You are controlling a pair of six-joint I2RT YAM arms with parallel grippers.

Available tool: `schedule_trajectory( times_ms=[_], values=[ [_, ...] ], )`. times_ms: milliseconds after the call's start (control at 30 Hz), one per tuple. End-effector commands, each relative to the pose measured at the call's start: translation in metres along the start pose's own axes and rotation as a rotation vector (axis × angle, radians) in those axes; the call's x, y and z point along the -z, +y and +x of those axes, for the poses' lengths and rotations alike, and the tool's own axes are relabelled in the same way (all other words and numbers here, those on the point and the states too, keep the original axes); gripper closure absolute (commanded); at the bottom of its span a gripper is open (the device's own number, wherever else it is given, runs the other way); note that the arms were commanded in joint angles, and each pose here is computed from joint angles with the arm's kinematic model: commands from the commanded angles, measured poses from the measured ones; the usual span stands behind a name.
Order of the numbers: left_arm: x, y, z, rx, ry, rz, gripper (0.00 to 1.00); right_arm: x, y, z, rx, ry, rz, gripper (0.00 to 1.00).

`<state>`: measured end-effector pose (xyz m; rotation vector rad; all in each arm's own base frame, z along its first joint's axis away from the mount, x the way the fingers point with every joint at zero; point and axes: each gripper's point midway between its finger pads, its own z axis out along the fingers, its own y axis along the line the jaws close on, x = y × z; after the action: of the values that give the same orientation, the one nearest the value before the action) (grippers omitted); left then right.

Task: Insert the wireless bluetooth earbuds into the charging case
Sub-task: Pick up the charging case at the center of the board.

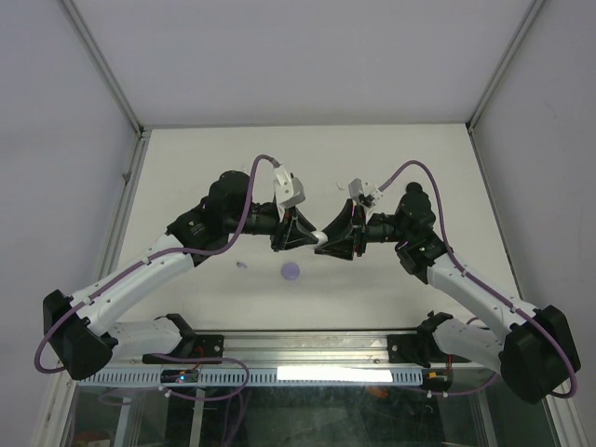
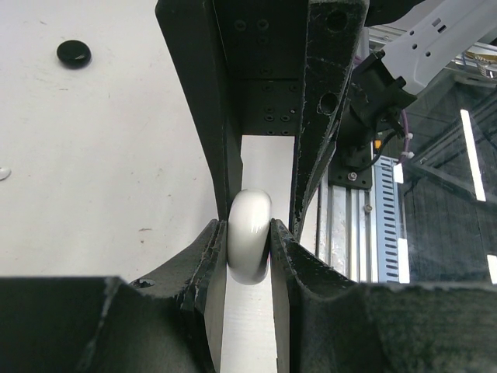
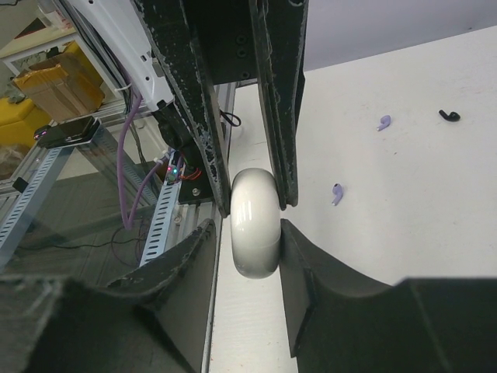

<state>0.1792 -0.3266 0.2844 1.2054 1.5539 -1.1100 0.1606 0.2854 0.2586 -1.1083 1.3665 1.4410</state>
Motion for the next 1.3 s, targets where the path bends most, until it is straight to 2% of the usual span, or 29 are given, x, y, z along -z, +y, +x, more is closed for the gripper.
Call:
schedule_trajectory(
  times_ms=[0,567,1000,1267],
  values=[
    [0.008,-0.007,-0.03,-0.08,-0.067,0.0,1.0,-0.002,0.009,-0.016,0.074,-0.023,-0.039,0.61],
    [0.012,-0.008,-0.031,-0.087,-0.075,-0.012,1.0,0.0,0.008,-0.014,0.07,-0.053,-0.016,0.61],
    [0.007,-0.01,-0.026,-0.086,-0.063,0.002,1.0,0.0,0.014,-0.022,0.079,-0.083,-0.032,0.65],
    [0.01,-0.01,-0.029,-0.092,-0.073,-0.011,1.0,0.0,0.012,-0.017,0.07,-0.076,-0.028,0.83]
  ],
)
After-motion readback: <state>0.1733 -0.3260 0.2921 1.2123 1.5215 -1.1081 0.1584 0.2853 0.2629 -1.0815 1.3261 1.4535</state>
